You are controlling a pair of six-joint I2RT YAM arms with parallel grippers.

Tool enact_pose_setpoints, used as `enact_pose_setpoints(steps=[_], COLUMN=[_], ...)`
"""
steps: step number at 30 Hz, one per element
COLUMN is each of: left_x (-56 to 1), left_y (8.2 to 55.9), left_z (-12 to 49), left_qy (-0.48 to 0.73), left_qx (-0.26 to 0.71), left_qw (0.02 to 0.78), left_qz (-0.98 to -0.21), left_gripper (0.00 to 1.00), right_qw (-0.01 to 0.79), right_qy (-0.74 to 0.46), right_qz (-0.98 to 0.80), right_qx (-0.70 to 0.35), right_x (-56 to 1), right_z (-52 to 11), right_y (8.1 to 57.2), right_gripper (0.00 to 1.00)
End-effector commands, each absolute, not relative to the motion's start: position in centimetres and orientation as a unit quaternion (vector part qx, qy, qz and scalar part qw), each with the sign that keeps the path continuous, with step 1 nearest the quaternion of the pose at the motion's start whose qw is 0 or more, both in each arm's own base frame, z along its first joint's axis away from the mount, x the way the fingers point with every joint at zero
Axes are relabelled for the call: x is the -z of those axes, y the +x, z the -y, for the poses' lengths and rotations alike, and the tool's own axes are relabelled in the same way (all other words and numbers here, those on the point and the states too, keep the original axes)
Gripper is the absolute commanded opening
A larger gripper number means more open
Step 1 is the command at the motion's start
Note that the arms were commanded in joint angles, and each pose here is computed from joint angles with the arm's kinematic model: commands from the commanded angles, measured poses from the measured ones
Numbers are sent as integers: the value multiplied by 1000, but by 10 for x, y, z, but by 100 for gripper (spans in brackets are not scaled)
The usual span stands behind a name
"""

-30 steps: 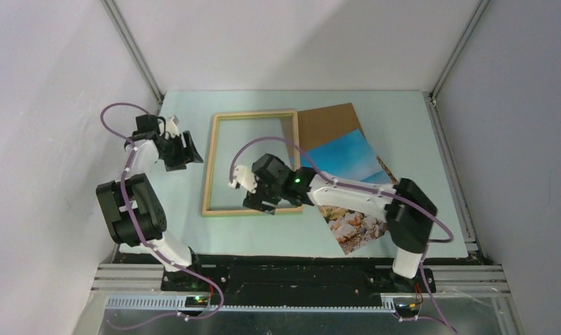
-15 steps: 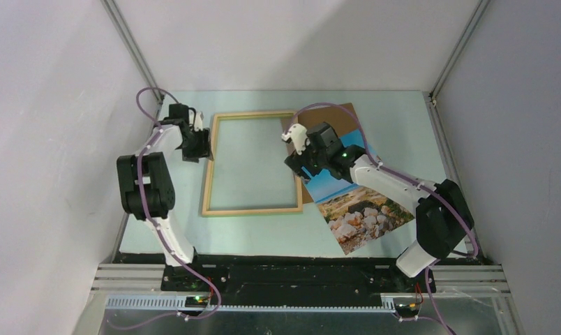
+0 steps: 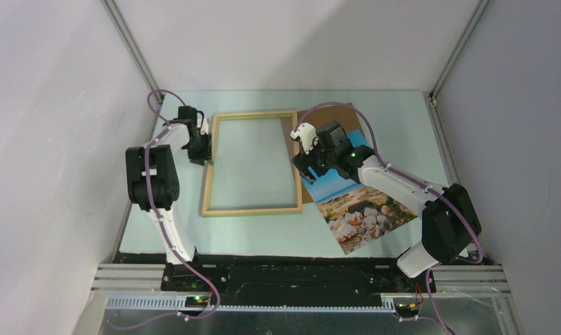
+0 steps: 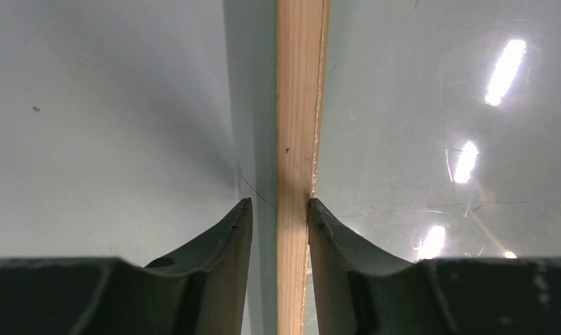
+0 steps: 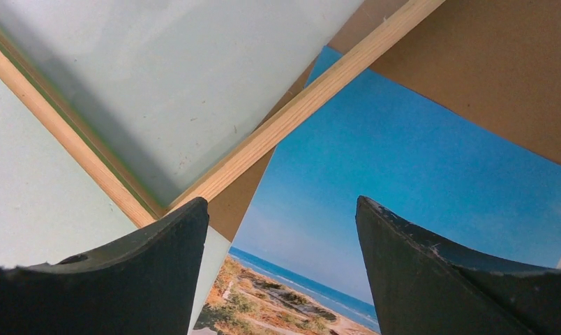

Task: Put the photo into the frame
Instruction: Adjust the photo frame at the center of the board.

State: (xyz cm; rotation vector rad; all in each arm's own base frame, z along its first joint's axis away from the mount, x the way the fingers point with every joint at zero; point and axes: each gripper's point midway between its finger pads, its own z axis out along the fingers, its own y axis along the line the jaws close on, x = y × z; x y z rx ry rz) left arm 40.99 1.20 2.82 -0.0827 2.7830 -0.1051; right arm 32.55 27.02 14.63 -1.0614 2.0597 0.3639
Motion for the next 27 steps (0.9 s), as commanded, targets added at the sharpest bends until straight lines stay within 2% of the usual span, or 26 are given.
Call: enact_pose_setpoints(steps=[1,4,5,7,12,18,27], left_x=[-33,-32,-31,-30,-35,-49,-85], left_y=[421,421,421,420,419,414,402], left_z=[-11,-8,-6,-4,2,9,10], left_qy=[-17,-24,-25,-27,-35,-39,-30], left_qx=[29,38,41,48,64,82,97], left_qw=[191,189,187,186,189,201,240], left_qz=[-981,-981,-981,-981,-979,-975,-965], left_gripper=[38,26,23,16,2,0,0], right_qw=[411,414,456,416,384,322,281], right_qy=[-401,-386,-370,-353,-305,-266,-236], right_qz=[-803,-811,-797,-829,-868,-906,-928], right_qx=[-156,-146,-145,-123,-77,-61,-63], right_x=[-162,-160,-195,-153,-107,-59,-45], right_z=[-269,-259,-251,-243,-216,-192,-184], right_y=[331,339,339,354,383,401,411], right_gripper=[80,80,80,80,79,78,76])
